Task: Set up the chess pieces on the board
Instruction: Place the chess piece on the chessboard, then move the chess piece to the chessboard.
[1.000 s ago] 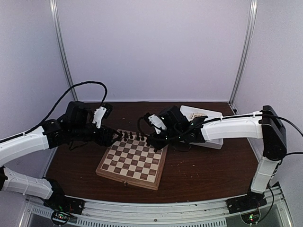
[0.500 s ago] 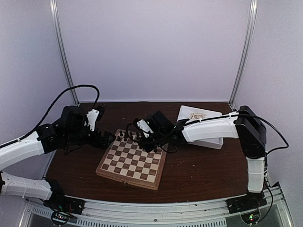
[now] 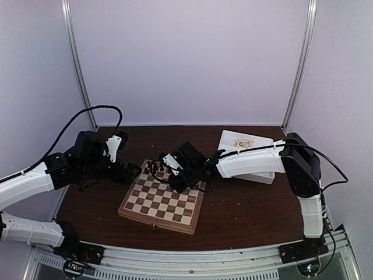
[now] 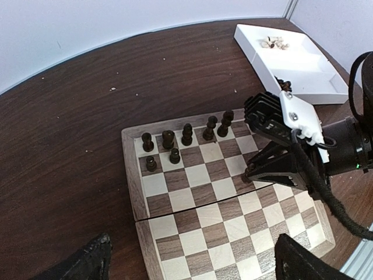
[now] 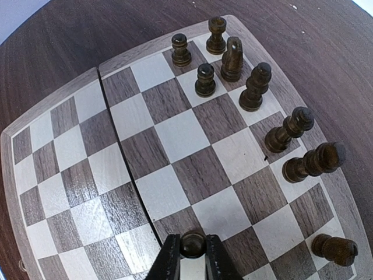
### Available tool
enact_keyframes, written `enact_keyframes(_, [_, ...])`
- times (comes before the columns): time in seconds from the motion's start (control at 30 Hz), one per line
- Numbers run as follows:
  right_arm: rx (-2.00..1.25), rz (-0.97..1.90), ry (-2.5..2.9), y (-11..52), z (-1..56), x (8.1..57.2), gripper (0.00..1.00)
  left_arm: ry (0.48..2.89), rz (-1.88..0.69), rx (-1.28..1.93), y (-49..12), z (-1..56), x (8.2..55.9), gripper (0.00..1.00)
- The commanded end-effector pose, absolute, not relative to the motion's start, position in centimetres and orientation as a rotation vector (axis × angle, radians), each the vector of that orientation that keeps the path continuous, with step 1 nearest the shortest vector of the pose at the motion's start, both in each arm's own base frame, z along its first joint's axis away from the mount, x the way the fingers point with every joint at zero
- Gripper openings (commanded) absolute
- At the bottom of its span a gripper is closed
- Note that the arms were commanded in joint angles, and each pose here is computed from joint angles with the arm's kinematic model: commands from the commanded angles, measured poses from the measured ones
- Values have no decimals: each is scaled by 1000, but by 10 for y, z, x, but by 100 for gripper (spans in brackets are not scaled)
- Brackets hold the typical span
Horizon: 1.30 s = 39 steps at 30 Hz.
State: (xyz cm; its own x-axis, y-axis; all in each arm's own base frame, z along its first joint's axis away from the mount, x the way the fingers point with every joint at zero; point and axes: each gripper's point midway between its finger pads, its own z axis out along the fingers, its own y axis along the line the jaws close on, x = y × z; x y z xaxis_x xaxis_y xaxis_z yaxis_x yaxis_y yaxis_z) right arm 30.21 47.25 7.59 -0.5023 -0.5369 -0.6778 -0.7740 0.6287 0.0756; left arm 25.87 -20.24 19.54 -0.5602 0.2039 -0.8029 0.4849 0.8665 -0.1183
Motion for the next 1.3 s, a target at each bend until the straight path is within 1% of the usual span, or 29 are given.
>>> enact_keyframes(0.0, [-1014, 474, 2207, 475, 85, 306, 20, 2173, -410, 481, -201, 196, 261, 98])
enact_keyframes(0.1, [-1002, 482, 2192, 474, 96, 306, 32, 2191, -403, 485, -201, 194, 261, 98])
enact_keyframes(0.2, [-983, 487, 2172, 473, 110, 307, 36, 2213, -398, 496, -203, 191, 262, 98])
enact_keyframes(0.33, [-960, 490, 2163, 467, 125, 306, 36, 2239, -421, 530, -211, 189, 261, 97])
enact_keyframes(0.6, [-882, 468, 2185, 430, 143, 300, 33, 2340, -524, 632, -241, 184, 260, 86])
enact_keyframes(0.73, [-849, 441, 2249, 408, 133, 299, 33, 2396, -570, 676, -257, 177, 262, 79])
enact_keyframes(0.87, [-830, 409, 2315, 395, 120, 300, 32, 2455, -545, 723, -271, 170, 266, 75])
enact_keyframes(0.97, [-832, 399, 2358, 392, 108, 300, 32, 2486, -539, 752, -282, 163, 268, 67])
enact_keyframes(1.27, [-806, 357, 2442, 386, 82, 305, 31, 2516, -507, 778, -295, 155, 272, 67])
